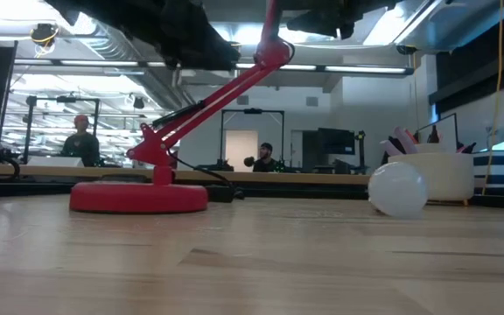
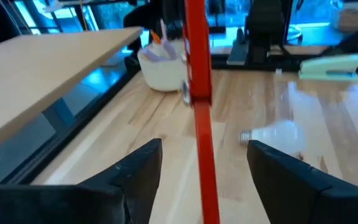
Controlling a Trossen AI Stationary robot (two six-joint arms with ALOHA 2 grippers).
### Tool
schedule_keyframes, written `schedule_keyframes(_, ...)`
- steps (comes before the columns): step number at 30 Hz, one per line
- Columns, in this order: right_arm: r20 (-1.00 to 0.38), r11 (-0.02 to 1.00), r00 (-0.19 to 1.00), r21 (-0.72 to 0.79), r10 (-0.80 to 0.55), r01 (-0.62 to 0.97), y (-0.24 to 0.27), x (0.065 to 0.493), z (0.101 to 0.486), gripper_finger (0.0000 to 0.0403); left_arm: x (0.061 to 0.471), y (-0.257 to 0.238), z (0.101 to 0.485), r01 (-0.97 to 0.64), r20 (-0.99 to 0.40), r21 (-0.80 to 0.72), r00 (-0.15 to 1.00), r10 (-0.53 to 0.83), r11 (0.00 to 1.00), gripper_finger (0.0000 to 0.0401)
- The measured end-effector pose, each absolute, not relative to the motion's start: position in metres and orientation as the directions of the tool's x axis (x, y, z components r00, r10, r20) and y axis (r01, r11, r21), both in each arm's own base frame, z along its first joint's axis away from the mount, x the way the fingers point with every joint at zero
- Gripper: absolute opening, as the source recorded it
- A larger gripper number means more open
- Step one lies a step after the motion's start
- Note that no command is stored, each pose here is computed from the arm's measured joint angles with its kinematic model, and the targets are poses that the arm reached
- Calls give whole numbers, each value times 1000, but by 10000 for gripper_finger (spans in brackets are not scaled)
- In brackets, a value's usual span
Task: Screw lightbulb
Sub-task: Return to home Position
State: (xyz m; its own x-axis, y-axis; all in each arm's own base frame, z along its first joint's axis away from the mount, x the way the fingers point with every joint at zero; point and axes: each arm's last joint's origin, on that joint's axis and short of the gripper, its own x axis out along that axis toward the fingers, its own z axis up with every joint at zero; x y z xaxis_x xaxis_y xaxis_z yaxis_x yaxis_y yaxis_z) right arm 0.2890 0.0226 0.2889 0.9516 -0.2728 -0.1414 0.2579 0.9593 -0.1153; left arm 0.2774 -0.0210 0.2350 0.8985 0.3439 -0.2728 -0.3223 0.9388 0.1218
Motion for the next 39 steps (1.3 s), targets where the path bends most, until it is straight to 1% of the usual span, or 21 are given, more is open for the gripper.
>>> schedule_keyframes(3,-140,959,952,-115,-273,258,23,289,289,335,269,-20,244,-320,-268,136,899,346,937,228)
schedule_keyframes(6,-138,959,952,-114,-272,258,23,289,289,335,260,-19,249,-318,-290,148,891,349,936,228)
schedule_keyframes(11,-141,958,951,-116,-276,262,23,287,290,335,246,-22,259,-310,-295,128,895,334,942,228)
schedule_keyframes(17,-228,964,937,-103,-264,247,39,264,307,335,222,-29,283,-279,-227,81,930,290,957,228)
schedule_keyframes(20,-281,970,928,-54,-244,239,45,247,315,335,209,-30,293,-265,-196,57,942,271,962,227)
schedule_keyframes(24,-343,974,922,65,-182,216,46,227,319,335,197,-31,300,-254,-182,40,949,257,966,217)
schedule_keyframes(28,-444,969,885,124,-138,213,50,204,317,335,189,-32,301,-242,-201,12,950,239,970,190)
schedule_keyframes(30,-468,971,876,131,-118,200,54,191,318,335,181,-33,301,-233,-217,1,949,228,972,171)
schedule_keyframes(31,-465,969,876,128,-128,210,55,185,320,335,178,-33,302,-230,-220,-7,950,223,973,159)
schedule_keyframes(35,-379,961,910,142,-169,238,58,167,316,335,166,-31,305,-224,-230,-10,949,216,975,94)
schedule_keyframes(37,-334,956,925,162,-180,244,56,160,303,333,162,-30,305,-217,-238,-3,948,210,976,53)
schedule_keyframes(39,-274,949,945,204,-180,240,54,155,286,321,160,-30,300,-187,-238,5,954,183,982,17)
